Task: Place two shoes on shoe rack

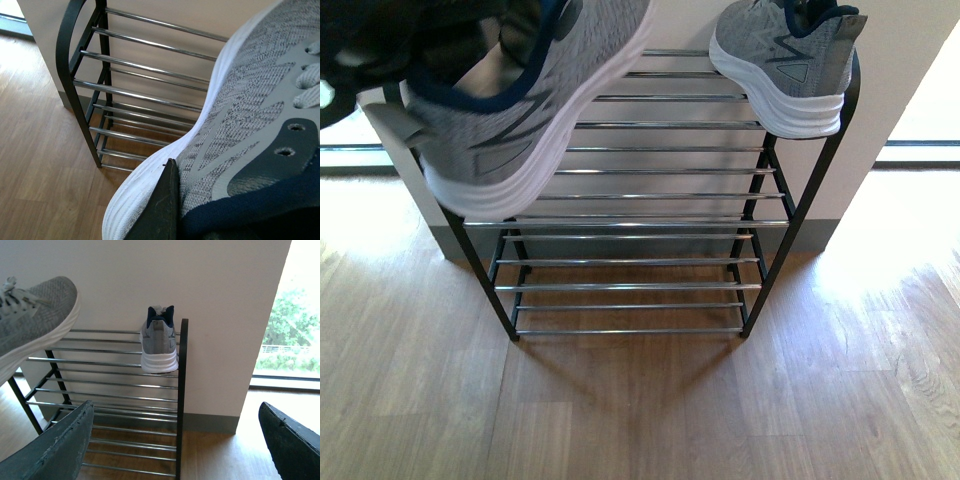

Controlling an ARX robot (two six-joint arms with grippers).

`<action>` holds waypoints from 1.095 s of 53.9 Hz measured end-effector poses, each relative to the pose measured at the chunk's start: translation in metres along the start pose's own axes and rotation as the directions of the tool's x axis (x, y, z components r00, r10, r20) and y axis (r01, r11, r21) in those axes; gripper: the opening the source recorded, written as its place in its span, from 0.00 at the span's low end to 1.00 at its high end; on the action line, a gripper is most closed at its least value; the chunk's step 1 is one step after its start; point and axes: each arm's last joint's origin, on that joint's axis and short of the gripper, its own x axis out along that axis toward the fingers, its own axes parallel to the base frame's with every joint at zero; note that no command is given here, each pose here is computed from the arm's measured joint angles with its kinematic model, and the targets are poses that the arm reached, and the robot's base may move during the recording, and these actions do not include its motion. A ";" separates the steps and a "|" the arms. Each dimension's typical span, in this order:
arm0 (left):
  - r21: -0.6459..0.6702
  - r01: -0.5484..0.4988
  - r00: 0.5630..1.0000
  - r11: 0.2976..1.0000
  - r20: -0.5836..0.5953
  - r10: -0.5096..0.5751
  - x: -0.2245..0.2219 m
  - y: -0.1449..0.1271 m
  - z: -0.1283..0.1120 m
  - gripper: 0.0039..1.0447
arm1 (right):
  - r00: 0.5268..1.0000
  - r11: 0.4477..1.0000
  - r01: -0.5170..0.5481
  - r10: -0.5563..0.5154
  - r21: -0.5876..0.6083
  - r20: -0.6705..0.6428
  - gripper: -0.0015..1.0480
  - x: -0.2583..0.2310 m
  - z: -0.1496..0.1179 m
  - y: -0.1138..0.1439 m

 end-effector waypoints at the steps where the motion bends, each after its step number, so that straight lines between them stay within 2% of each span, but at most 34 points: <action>1: -0.013 -0.003 1.000 1.000 -0.007 0.002 0.005 -0.003 0.003 0.01 | 1.000 1.000 0.000 0.000 0.000 0.000 0.91 0.000 0.000 0.000; 10: -0.200 -0.019 0.997 0.980 -0.076 0.004 0.060 -0.038 0.028 0.01 | 1.000 1.000 0.000 0.000 0.000 0.000 0.91 0.000 0.000 0.000; 16: -0.271 -0.021 0.994 0.962 -0.110 -0.009 0.083 -0.057 0.033 0.01 | 1.000 1.000 0.000 0.000 0.000 0.000 0.91 0.000 0.000 0.000; 25: -0.319 -0.084 0.983 0.944 -0.179 0.027 0.122 -0.085 0.029 0.01 | 1.000 1.000 0.000 0.000 0.000 0.000 0.91 0.000 0.000 0.000; 33: -0.319 -0.096 0.974 0.943 -0.224 0.023 0.153 -0.109 0.024 0.01 | 1.000 1.000 0.000 0.000 0.000 0.000 0.91 0.000 0.000 0.000; 52: -0.339 -0.073 0.969 0.938 -0.248 -0.014 0.172 -0.142 0.036 0.01 | 1.000 1.000 0.000 0.000 0.000 0.000 0.91 0.000 0.000 0.000; 59: -0.335 -0.065 0.967 0.940 -0.255 -0.024 0.174 -0.152 0.034 0.01 | 1.000 1.000 0.000 0.000 0.000 0.000 0.91 0.000 0.000 0.000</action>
